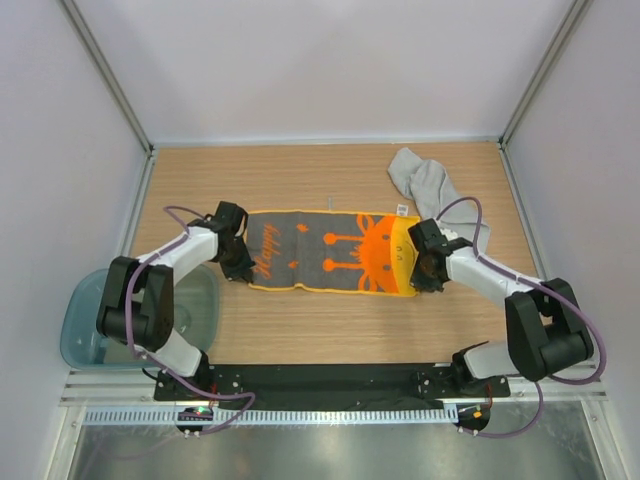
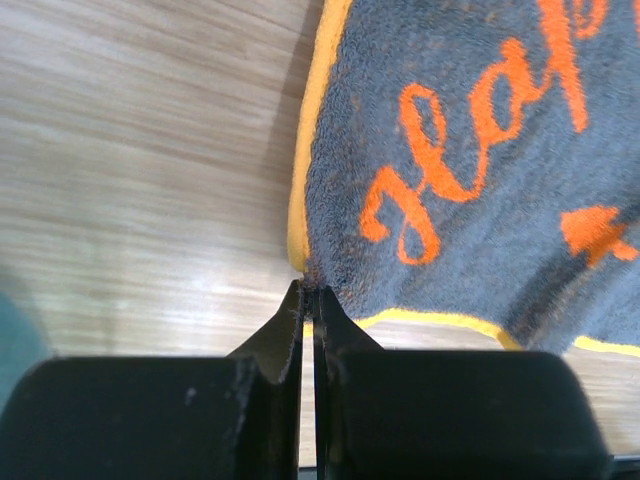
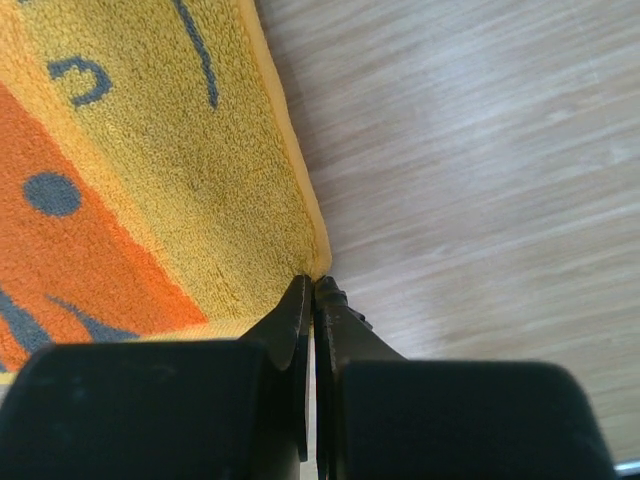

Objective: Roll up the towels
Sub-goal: Fold the towel

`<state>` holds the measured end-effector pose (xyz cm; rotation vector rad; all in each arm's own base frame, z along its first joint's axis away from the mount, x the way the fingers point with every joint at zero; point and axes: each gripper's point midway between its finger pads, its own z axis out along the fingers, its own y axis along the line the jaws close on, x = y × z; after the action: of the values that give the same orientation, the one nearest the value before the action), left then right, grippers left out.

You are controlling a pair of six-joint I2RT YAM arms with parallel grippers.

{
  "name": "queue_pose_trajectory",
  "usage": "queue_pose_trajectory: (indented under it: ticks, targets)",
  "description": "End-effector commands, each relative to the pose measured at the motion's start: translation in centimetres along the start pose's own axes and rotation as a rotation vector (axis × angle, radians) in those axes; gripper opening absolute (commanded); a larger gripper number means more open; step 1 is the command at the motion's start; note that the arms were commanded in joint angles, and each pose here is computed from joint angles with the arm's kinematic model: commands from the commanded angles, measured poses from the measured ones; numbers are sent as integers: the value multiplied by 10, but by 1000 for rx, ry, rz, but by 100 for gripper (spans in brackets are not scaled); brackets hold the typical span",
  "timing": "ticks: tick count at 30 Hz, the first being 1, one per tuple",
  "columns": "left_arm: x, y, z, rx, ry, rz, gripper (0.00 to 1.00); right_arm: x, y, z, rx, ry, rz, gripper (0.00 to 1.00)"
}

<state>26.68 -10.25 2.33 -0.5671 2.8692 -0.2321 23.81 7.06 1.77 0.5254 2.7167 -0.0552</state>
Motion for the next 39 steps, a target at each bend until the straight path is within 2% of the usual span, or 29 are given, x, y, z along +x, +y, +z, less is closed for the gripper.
queue_pose_trajectory:
  ticks: [1, 6, 13, 22, 29, 39]
  targets:
    - [-13, -6, -26, 1, -73, 44, 0, -9, -8, -22, 24, -41, 42, 1]
    - [-12, -7, -36, 8, -75, 51, 0, -29, -15, -50, 38, -131, 79, 1]
    - [-19, -15, -51, 20, -76, 71, 0, -40, 0, -59, -1, -116, 46, 1]
    - [-71, -40, -81, 15, -155, 93, 0, -105, 13, -70, 22, -186, 25, 1]
    - [-106, -57, -71, 12, -144, 77, 0, -142, 17, -54, 23, -160, 21, 1]
    - [-145, -70, -47, -16, -128, 50, 0, -168, 35, -21, 18, -89, -17, 1]
